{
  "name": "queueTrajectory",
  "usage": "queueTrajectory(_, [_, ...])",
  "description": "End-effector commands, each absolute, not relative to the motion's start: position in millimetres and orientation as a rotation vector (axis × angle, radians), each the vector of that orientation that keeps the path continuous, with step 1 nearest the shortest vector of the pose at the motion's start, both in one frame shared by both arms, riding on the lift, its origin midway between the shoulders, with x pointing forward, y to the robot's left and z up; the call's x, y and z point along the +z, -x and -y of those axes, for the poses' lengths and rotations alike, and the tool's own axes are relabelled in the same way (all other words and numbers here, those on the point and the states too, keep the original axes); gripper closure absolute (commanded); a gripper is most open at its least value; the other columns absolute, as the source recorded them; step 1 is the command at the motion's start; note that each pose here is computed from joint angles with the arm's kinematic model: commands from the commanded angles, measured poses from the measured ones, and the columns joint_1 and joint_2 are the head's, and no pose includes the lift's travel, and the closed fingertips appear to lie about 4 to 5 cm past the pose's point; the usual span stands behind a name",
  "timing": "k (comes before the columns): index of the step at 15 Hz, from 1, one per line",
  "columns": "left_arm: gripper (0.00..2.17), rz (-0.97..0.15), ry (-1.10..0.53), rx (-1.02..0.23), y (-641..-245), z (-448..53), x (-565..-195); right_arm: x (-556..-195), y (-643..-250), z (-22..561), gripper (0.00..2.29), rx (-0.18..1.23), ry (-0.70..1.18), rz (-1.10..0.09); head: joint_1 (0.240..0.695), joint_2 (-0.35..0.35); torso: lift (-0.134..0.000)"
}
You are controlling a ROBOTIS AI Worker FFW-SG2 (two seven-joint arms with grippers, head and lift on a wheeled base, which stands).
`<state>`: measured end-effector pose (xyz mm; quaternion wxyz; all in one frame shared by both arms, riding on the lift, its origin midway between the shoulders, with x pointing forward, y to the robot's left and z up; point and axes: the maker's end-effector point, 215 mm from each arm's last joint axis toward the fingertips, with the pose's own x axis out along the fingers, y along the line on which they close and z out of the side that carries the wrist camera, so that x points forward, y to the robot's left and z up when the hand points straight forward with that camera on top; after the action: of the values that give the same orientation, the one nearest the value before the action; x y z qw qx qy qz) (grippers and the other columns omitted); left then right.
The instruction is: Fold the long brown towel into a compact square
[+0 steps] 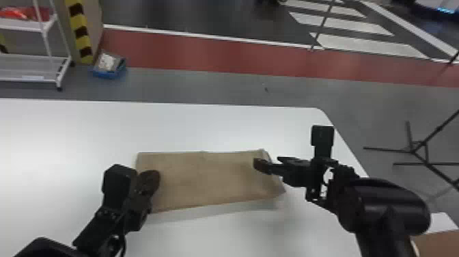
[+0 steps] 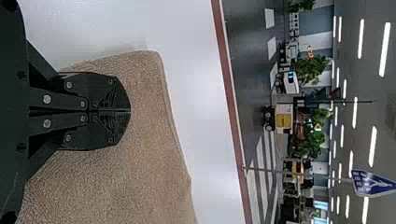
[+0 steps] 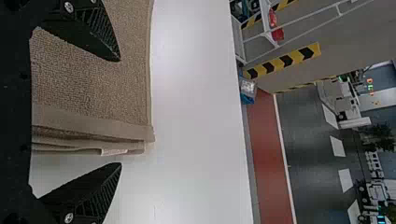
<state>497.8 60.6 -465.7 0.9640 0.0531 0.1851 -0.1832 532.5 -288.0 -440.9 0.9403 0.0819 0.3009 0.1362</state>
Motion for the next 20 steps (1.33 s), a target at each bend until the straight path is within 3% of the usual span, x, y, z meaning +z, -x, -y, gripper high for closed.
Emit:
queueTrajectory(1, [1.97, -0.376, -0.111, -0.368, -498, -63, -466, -452, -533, 282, 0.12, 0.277, -0.159, -0.643, 0.695, -0.241, -0.118])
queueTrajectory(7, [1.97, -0.374, -0.11, -0.373, -499, -61, -466, -468, -524, 295, 0.22, 0.21, -0.126, -0.696, 0.695, -0.241, -0.118])
queueTrajectory(9, [1.97, -0.373, -0.112, -0.375, -500, -59, -465, -469, -524, 297, 0.48, 0.207, -0.132, -0.698, 0.695, -0.245, -0.118])
queueTrajectory(12, [1.97, -0.378, -0.117, -0.38, -501, -57, -466, -465, -520, 280, 1.3, 0.267, -0.198, -0.699, 0.695, -0.248, -0.118])
queueTrajectory(13, [1.97, -0.383, -0.119, -0.378, -501, -58, -469, -460, -519, 274, 1.45, 0.291, -0.225, -0.692, 0.695, -0.245, -0.118])
queueTrajectory(20, [1.97, -0.402, -0.127, -0.385, -497, -53, -475, -377, -500, 193, 1.5, 0.455, -0.269, -0.663, 0.695, -0.193, -0.118])
